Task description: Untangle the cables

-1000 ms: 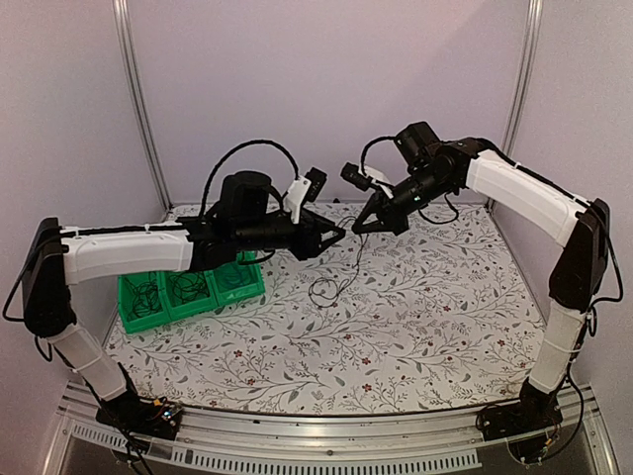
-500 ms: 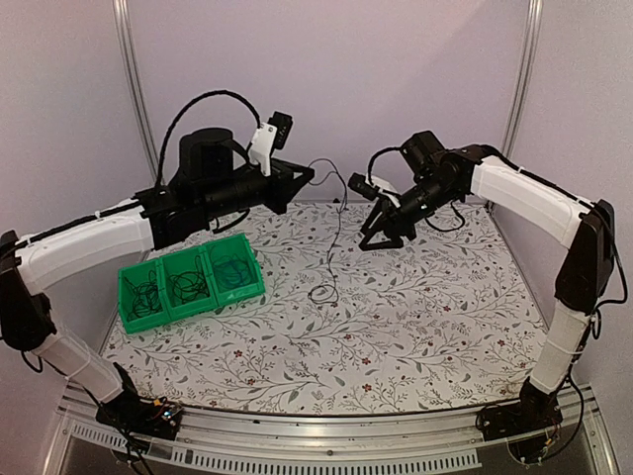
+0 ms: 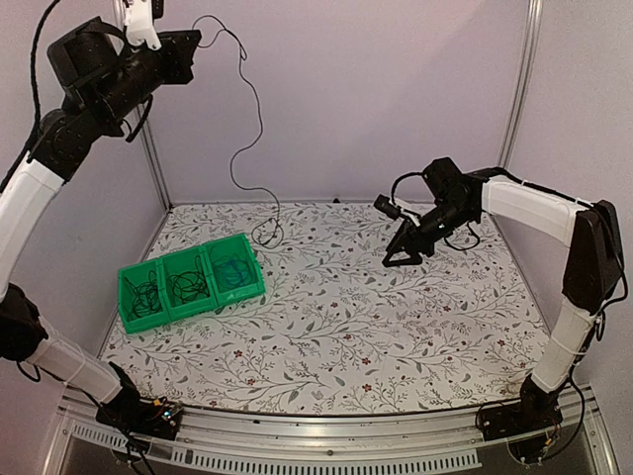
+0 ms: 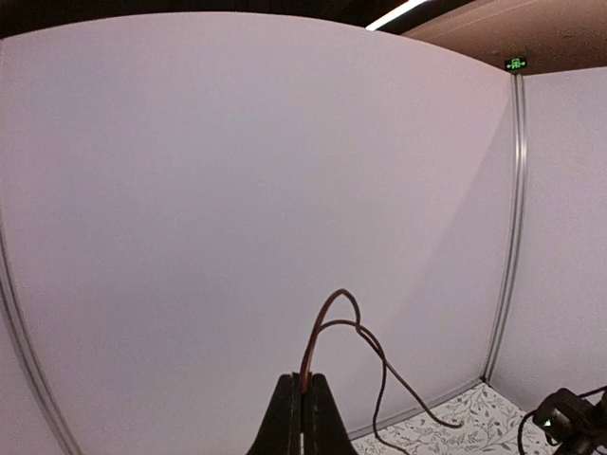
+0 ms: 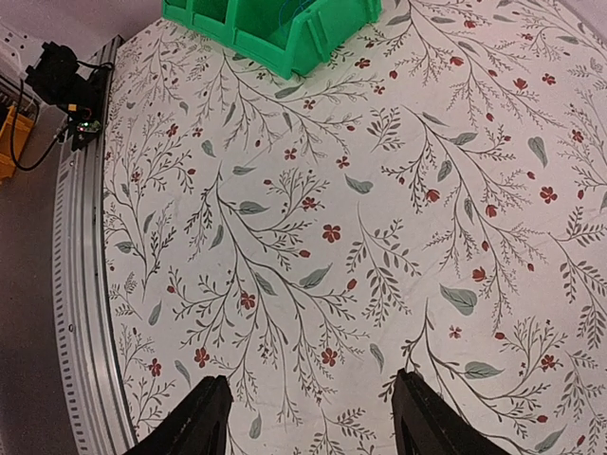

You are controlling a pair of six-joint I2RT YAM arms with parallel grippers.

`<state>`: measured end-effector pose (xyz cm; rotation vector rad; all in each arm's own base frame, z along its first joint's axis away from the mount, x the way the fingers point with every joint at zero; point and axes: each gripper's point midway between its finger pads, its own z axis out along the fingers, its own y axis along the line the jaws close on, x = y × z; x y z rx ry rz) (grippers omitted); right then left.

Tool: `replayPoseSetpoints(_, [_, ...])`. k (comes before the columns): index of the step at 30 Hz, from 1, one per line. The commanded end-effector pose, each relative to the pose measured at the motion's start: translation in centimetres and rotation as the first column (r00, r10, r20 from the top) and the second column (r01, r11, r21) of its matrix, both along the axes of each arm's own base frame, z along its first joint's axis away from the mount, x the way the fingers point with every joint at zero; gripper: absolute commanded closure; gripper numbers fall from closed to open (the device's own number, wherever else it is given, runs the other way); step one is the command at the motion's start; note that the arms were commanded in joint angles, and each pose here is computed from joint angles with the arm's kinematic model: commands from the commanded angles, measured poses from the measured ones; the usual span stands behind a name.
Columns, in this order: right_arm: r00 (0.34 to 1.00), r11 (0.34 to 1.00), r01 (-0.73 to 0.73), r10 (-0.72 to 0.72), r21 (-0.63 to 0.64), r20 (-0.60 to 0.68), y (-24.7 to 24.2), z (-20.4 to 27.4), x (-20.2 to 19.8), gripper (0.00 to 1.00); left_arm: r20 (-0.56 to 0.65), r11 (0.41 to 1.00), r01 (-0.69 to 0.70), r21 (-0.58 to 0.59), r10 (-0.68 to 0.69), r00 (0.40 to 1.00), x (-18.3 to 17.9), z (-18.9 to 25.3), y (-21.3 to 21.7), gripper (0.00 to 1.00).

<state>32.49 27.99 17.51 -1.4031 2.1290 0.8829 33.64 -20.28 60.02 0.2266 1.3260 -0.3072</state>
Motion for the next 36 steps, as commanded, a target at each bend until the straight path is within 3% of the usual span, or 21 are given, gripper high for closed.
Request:
replayPoseSetpoints(1, [1.000,1.000,0.000,0.001,0.013,-0.028,0.5,-1.0,-0.1,0.37,-0.023,0.980,-0.187,0.068,0.189,0.982,0.8,0.9,4.2,1.00])
replayPoseSetpoints(9, [0.999,1.000,0.004,-0.003,0.004,-0.051,0.4,-1.8,-0.3,0.38,-0.054,0.897,-0.429,0.107,0.436,0.898,0.8,-0.9,11.3,1.00])
replayPoseSetpoints(16, [0.998,1.000,0.010,-0.011,-0.006,-0.066,0.1,-2.2,-0.7,0.37,-0.111,0.860,-0.502,0.092,0.510,0.853,0.3,-5.2,15.9,1.00])
replayPoseSetpoints(22, [0.998,1.000,0.012,-0.013,-0.012,-0.066,0.0,-2.5,-0.7,0.37,-0.279,0.878,-0.468,0.100,0.476,0.834,2.3,-14.1,17.2,1.00])
replayPoseSetpoints(27, [0.998,1.000,0.017,-0.018,-0.025,-0.065,-0.3,-2.7,-0.9,0.37,-0.426,0.886,-0.448,0.121,0.454,0.782,3.0,-22.6,17.7,1.00])
replayPoseSetpoints(36, [0.998,0.999,0.018,-0.020,-0.041,-0.063,-0.8,-3.1,-1.5,0.37,-0.621,0.858,-0.468,0.212,0.488,0.614,2.6,-34.0,19.0,1.00])
